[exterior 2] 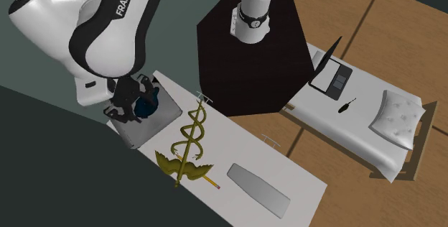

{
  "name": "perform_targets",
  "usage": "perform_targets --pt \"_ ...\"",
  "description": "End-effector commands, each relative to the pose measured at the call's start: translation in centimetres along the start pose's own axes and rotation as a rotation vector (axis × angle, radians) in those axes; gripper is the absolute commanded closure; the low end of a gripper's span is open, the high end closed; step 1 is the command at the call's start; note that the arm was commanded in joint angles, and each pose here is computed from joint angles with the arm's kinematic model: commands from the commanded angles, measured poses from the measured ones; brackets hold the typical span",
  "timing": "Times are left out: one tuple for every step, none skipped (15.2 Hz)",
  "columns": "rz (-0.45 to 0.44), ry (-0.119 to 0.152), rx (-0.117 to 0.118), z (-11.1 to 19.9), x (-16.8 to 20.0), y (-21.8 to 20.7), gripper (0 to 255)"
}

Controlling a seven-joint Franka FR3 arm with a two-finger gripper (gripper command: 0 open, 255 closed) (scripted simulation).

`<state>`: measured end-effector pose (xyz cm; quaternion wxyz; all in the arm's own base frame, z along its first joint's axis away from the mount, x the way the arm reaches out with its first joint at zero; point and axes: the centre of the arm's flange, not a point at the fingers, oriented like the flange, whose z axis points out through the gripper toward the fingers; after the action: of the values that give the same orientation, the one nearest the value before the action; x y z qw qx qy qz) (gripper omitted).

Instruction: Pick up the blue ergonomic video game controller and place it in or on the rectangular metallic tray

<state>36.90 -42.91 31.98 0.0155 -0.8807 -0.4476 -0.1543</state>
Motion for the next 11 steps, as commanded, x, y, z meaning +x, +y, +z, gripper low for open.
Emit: perform_targets --pt "-0.001 0.001 0.001 -0.6 -2.5 0.7 255" --pt "-0.001 0.001 0.001 -0.1 -2.6 0.7 255" --pt "-0.001 0.001 0.001 0.4 -2.8 0.6 255" --pt "-0.001 0.001 0.001 0.9 -2.9 0.5 255" --pt "-0.001 0.001 0.001 1.4 -3.1 0.5 255" --pt "-0.001 0.001 0.001 1.9 -3.2 0.4 255" --pt "-0.001 0.001 0.001 2.4 -3.4 0.4 255" --pt "-0.001 0.001 0.001 2.9 -3.5 0.3 255" --pt "-0.001 0.001 0.001 3.4 -3.7 0.2 255" --pt "-0.001 0.001 0.001 3.9 -3.8 0.2 255" --pt "-0.001 0.001 0.001 4.4 -4.0 0.1 255"
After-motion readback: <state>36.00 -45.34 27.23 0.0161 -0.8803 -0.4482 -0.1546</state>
